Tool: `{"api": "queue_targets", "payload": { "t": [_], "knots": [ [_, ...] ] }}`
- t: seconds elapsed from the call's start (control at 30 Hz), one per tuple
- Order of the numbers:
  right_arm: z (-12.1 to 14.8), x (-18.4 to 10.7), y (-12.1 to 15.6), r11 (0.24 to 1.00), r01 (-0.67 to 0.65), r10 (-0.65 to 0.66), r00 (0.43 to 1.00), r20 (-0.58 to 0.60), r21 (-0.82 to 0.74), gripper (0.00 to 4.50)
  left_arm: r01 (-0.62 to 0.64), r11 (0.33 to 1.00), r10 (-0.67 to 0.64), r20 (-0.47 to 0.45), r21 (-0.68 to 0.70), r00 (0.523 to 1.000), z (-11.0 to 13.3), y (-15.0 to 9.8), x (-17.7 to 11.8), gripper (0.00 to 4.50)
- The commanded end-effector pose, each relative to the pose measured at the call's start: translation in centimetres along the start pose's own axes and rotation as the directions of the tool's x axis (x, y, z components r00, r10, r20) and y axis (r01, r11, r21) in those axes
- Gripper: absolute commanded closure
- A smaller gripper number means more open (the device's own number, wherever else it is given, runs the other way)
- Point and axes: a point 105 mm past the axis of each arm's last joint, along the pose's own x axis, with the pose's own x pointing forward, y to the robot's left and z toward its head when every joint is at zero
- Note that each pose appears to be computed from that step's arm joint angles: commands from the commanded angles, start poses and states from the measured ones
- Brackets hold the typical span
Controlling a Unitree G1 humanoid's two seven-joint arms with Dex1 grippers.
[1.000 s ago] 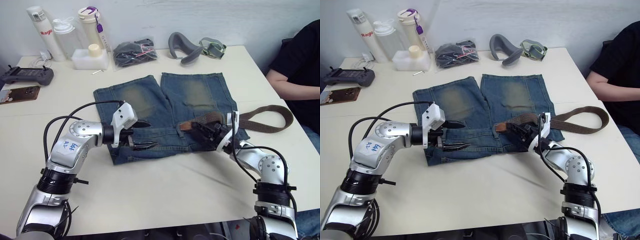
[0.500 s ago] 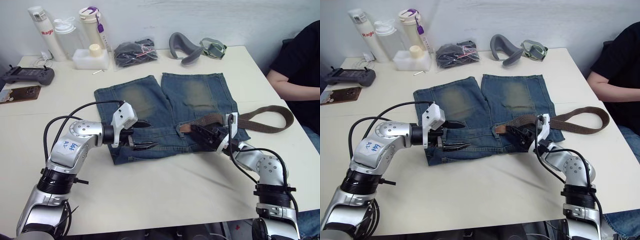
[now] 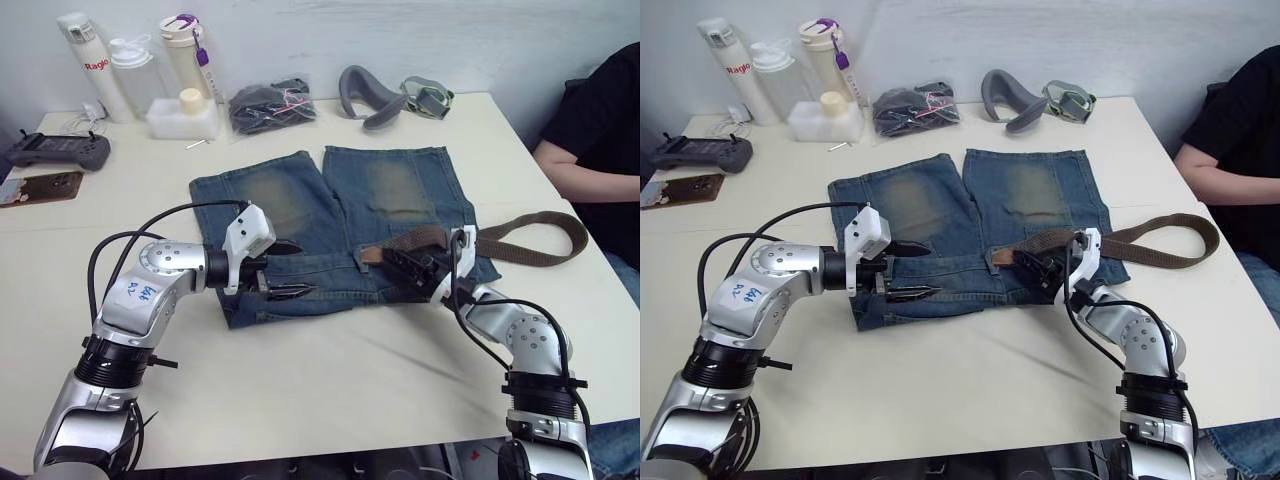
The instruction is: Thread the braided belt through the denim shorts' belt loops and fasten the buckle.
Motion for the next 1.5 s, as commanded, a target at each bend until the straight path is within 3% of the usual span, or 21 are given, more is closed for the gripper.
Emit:
{"api": "queue_targets", "payload": {
  "t": [0.03,0.17,0.37,0.57,0.77,0.93,1.07,1.23,1.5],
  "knots": [
    [0.0,-0.3,-0.4,0.998,0.045,-0.045,0.999,-0.002,-0.051,4.47,0.008,0.999,-0.010,0.039,0.052,0.999,1.5,-0.3,0.0,0.00],
    [-0.4,-0.2,-0.2,0.994,0.046,-0.048,0.999,-0.021,-0.099,4.47,0.010,0.999,-0.012,0.040,0.052,0.999,1.6,-0.3,0.0,0.00],
    [-2.9,-1.1,2.7,0.991,-0.129,0.120,0.979,-0.166,-0.045,4.47,0.012,0.999,-0.014,0.039,0.051,0.999,1.5,-0.4,0.1,0.00],
    [-1.3,0.9,3.2,0.986,-0.165,0.166,0.983,-0.083,0.020,4.47,0.019,0.999,-0.021,0.040,0.050,0.999,1.5,-0.4,0.3,0.00],
    [-3.2,2.6,2.9,0.992,-0.116,0.120,0.987,-0.109,0.041,4.47,0.016,0.999,-0.018,0.039,0.050,0.999,1.5,-0.5,0.2,0.00],
    [-4.6,2.7,4.4,0.983,-0.153,0.165,0.978,-0.125,0.102,4.47,0.013,0.999,-0.015,0.040,0.044,0.999,1.3,-0.6,0.3,0.00],
    [-3.8,2.4,3.5,0.980,-0.105,0.116,0.992,-0.055,0.166,4.47,0.024,0.999,-0.026,0.044,0.042,0.999,1.2,-0.8,0.6,0.00],
    [-0.4,0.0,3.0,0.981,-0.087,0.069,0.992,0.104,0.175,2.56,0.033,0.998,-0.035,0.048,0.048,0.998,1.4,-0.7,0.9,0.00],
    [1.9,-2.8,3.6,0.975,-0.103,0.058,0.974,0.221,0.198,2.56,0.046,0.997,-0.049,0.052,0.054,0.997,1.5,-0.6,1.3,0.00]
  ]
}}
